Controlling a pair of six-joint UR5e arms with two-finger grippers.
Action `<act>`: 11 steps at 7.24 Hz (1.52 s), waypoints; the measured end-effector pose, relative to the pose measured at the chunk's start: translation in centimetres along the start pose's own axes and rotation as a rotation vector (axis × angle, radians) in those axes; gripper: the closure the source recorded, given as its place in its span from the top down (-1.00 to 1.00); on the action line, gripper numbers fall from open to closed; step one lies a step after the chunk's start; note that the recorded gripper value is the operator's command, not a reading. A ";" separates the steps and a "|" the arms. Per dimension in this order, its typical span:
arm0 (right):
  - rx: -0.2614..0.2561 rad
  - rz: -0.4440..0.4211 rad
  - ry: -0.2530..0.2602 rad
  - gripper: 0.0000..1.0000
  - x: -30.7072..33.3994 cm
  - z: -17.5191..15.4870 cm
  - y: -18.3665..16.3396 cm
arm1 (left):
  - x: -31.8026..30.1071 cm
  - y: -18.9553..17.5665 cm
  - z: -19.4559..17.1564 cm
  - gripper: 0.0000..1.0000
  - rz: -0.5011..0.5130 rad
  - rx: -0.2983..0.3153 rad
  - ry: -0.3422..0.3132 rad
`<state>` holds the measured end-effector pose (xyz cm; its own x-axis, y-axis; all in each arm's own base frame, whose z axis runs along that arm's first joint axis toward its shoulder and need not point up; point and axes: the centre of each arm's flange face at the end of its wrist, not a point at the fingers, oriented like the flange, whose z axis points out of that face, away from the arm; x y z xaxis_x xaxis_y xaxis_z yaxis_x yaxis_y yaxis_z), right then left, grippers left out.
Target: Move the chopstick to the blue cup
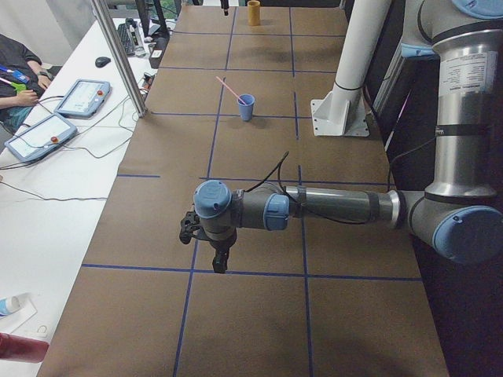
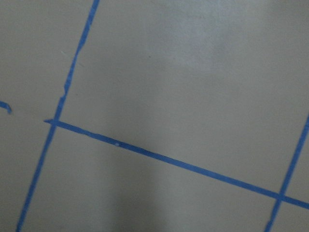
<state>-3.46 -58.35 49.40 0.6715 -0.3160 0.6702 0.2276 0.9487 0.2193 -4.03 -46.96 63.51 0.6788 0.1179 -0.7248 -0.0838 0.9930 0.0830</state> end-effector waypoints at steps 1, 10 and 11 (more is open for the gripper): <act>-0.009 0.006 0.001 1.00 5.0 0.2 4.8 | 0.0 0.0 0.0 1.00 0.003 -0.001 -0.001; -0.053 0.217 0.003 1.00 14.2 2.2 19.1 | 0.2 0.2 -0.3 1.00 0.009 0.005 -0.002; -0.054 0.217 0.003 1.00 14.2 2.2 19.1 | 0.2 0.2 -0.4 1.00 0.009 0.005 -0.002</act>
<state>8.87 -44.70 64.67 0.7113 -0.1044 0.6951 0.1146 0.9929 0.0319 -4.14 -46.74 63.12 0.6792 0.1265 -0.7229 -0.0861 0.9920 0.0927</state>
